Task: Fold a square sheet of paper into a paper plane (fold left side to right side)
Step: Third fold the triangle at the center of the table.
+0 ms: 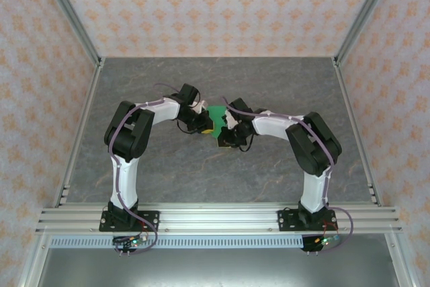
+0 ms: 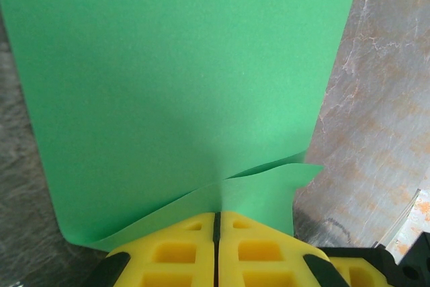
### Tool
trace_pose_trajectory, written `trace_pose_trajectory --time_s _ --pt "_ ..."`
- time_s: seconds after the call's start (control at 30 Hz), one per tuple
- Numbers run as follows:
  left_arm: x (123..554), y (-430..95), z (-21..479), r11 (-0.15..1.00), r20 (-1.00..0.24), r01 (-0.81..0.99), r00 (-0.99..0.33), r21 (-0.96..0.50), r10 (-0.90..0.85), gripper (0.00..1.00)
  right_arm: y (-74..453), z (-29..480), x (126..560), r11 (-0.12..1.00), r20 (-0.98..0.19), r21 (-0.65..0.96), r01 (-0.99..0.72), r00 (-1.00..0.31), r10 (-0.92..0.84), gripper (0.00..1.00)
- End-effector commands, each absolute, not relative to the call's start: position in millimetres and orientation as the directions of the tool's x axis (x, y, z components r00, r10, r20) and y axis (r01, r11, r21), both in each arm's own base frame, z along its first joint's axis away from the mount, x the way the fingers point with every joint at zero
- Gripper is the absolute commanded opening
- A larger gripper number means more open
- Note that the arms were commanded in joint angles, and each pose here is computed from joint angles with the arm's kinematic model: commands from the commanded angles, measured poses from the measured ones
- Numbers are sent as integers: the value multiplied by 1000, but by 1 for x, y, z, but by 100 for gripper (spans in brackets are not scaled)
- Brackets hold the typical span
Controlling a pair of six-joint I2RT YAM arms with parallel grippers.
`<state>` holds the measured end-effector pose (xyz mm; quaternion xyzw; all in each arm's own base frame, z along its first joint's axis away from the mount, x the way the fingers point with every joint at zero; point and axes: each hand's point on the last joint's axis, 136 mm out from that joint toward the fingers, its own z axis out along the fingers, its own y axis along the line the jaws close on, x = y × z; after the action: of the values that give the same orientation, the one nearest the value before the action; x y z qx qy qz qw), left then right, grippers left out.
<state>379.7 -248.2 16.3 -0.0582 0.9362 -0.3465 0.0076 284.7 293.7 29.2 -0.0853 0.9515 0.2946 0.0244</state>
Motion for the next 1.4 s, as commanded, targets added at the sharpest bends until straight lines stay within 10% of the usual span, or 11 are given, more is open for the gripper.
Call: trace_pose_trajectory --time_s 0.0,0.23,1.37 --pt "359 -225 -21 839 89 -167 -986 -518 -141 8 290 57 284 811 -123 559 -172 -985 -124 13" --pt "361 -226 -19 838 85 -164 -986 -520 -140 8 300 56 298 839 -118 534 -106 -992 -50 0" --pt "346 -257 57 734 -65 -8 -995 -679 -71 4 250 -27 279 948 40 314 59 -998 49 0"
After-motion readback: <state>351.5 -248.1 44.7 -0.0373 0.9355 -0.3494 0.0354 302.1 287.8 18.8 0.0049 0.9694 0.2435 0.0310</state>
